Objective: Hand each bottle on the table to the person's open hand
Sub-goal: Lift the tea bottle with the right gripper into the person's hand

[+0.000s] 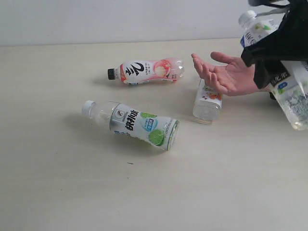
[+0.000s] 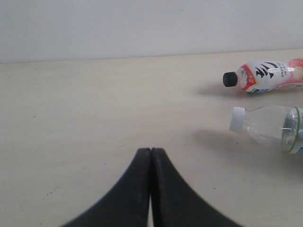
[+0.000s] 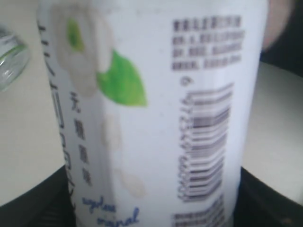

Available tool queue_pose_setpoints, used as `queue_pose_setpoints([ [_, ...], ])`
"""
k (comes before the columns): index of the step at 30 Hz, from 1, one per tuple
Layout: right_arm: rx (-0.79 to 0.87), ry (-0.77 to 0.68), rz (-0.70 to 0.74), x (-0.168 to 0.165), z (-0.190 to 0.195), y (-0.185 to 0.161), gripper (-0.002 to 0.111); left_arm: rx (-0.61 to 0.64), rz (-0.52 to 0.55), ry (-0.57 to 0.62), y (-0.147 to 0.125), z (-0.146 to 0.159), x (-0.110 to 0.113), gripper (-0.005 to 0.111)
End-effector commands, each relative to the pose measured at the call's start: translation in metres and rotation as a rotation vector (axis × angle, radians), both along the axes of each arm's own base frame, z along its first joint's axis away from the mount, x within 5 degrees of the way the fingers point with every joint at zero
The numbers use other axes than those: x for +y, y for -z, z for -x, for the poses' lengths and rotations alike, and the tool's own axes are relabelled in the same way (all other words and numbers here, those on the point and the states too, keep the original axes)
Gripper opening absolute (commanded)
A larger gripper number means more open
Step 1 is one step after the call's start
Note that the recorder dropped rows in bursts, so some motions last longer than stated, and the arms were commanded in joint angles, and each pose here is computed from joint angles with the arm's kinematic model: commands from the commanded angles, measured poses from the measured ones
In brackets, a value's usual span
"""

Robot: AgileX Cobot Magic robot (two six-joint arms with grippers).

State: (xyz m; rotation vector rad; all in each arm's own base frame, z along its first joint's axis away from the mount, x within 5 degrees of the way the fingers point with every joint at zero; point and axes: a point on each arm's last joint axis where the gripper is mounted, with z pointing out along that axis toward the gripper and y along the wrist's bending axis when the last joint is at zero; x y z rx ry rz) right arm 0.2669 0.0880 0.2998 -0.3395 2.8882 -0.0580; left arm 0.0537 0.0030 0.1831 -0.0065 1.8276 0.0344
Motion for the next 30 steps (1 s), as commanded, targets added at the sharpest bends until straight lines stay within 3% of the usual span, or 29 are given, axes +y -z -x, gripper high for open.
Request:
queue_pose_setpoints([
  [1, -0.088, 0.102, 0.041, -0.002, -0.017, -0.012, 0.000, -0.008, 0.000, -0.002, 0.000, 0.000, 0.000, 0.002],
  [8, -0.068, 0.106, 0.006, 0.015, -0.053, -0.006, 0.000, -0.008, 0.000, -0.002, 0.000, 0.000, 0.000, 0.002],
  [13, -0.001, 0.079, 0.041, 0.027, -0.086, 0.017, 0.000, -0.008, 0.000, -0.002, 0.000, 0.000, 0.000, 0.002],
  [19, 0.084, 0.030, -0.019, 0.045, -0.112, 0.048, 0.000, -0.008, 0.000, -0.002, 0.000, 0.000, 0.000, 0.002],
  [30, 0.103, 0.055, -0.006, 0.046, -0.143, 0.075, 0.000, -0.008, 0.000, -0.002, 0.000, 0.000, 0.000, 0.002],
])
